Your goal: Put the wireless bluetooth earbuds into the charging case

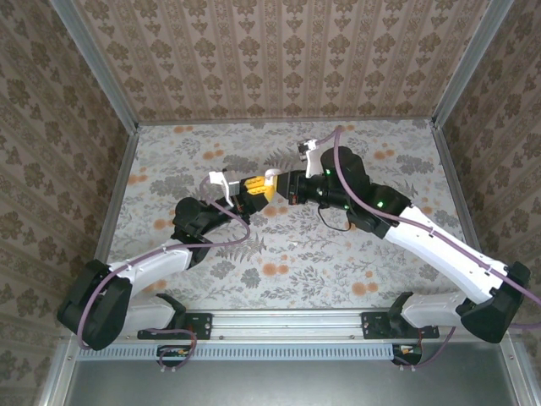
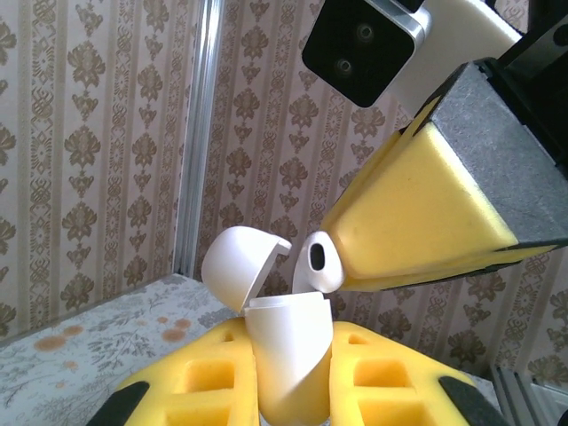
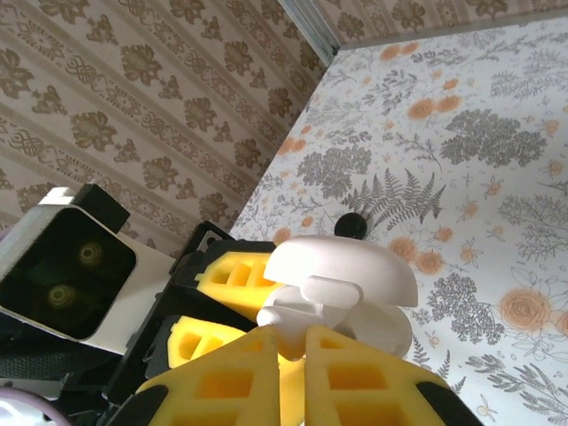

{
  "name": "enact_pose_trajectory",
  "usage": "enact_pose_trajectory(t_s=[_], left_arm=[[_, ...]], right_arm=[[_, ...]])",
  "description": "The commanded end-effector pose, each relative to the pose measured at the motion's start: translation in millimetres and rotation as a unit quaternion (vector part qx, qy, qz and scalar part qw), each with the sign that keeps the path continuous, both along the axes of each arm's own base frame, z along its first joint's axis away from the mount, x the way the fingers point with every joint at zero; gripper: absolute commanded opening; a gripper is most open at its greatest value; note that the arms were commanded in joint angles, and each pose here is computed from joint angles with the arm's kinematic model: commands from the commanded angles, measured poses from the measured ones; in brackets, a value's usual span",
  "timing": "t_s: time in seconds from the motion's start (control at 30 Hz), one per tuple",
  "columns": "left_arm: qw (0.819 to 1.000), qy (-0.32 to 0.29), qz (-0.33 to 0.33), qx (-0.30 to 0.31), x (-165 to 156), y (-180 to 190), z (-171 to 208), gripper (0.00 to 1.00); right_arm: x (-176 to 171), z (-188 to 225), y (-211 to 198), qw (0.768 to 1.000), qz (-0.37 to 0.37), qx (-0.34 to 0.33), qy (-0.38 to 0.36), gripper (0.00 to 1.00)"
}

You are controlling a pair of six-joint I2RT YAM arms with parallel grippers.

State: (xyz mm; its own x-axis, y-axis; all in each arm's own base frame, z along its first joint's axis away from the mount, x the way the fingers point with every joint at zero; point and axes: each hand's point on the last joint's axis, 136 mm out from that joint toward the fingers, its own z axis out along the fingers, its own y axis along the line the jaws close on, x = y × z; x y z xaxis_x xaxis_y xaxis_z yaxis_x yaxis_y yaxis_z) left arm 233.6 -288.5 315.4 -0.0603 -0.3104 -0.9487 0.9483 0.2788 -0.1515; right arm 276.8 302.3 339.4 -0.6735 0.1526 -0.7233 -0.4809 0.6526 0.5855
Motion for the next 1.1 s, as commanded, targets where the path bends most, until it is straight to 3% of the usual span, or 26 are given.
enact_pose_trajectory(t_s=[0.0,0.13,0.5,1.07], left_arm=[[0.999,-0.034,-0.007,-0.037,-7.1,2.8,30.0,0.00],[0.999,-0.032,-0.012,-0.036,-8.0,2.2,28.6,0.00],[0.999,-0.031,-0.019,-0.035,-11.2,2.0,26.9,0.00],[0.999,-0.029,-0.032,-0.033,-14.2,-0.3,25.6,0.00]], right_arm=[[-6.6,-9.5,4.6,0.999,0.018,-0.021,0.028,0.15],[-4.1,-3.2,-1.8,0.999,-0.001,-0.021,0.034,0.16],[-6.9,-0.1,-0.3,0.997,0.006,-0.011,0.070,0.31],[-0.3,14.0,-3.6,0.997,0.007,-0.013,0.071,0.30]])
